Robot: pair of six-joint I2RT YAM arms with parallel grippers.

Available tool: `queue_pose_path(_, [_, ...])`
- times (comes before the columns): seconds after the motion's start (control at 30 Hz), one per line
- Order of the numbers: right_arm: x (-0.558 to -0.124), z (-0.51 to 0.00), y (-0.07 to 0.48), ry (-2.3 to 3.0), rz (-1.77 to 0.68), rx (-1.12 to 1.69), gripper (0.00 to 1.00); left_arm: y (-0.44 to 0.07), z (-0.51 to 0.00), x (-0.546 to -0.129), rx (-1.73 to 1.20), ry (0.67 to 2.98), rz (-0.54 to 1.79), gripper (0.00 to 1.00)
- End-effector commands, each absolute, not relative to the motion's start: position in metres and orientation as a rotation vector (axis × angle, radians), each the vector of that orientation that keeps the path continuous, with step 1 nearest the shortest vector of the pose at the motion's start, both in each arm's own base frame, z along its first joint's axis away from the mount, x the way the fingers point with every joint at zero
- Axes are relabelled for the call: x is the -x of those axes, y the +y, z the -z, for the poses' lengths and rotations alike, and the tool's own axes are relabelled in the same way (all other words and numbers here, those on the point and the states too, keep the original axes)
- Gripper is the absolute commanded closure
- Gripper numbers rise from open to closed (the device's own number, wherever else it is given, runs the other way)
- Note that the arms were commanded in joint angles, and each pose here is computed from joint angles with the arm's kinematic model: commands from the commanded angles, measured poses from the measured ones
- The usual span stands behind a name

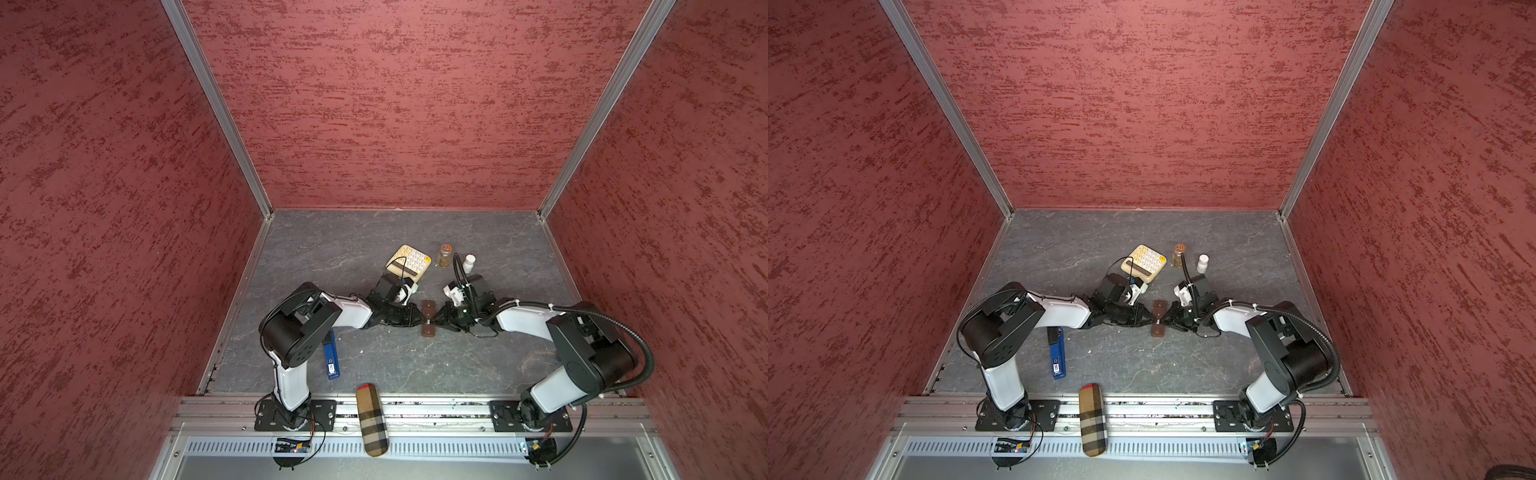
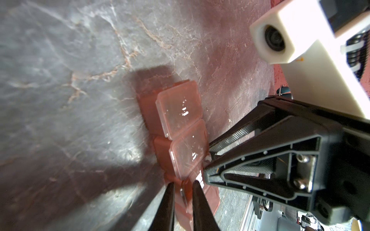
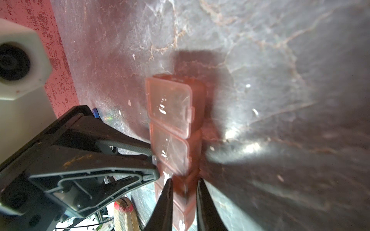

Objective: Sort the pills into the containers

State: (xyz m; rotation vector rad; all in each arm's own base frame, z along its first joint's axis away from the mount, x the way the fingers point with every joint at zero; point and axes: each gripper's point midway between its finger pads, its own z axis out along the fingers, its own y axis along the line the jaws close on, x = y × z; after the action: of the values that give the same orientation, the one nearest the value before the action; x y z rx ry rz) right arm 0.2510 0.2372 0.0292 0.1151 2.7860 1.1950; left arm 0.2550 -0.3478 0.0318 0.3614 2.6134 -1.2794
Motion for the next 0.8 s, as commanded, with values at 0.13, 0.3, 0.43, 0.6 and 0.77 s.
queue_pose_path(0.13, [-0.225,0.005,0.254,2.897,-1.124,-0.019,0.92,-0.371,-0.012,-0.223,-0.471,2.659,1.312,0.84])
queue_pose_path(0.3, [-0.244,-0.02,0.243,2.852,-0.988,-0.014,0.75,-0.361,-0.023,-0.232,-0.452,2.634,1.271,0.84])
queue_pose_path(0.43, [-0.267,-0.06,0.231,2.773,-0.873,-0.006,0.68,-0.35,-0.046,-0.248,-0.442,2.569,1.224,0.83])
queue_pose_path(0.6, [-0.291,-0.115,0.208,2.649,-0.779,-0.028,0.66,-0.331,-0.086,-0.273,-0.421,2.441,1.152,0.75])
queue_pose_path(0.77, [-0.31,-0.135,0.171,2.587,-0.697,-0.1,0.65,-0.29,-0.114,-0.302,-0.331,2.338,1.088,0.7])
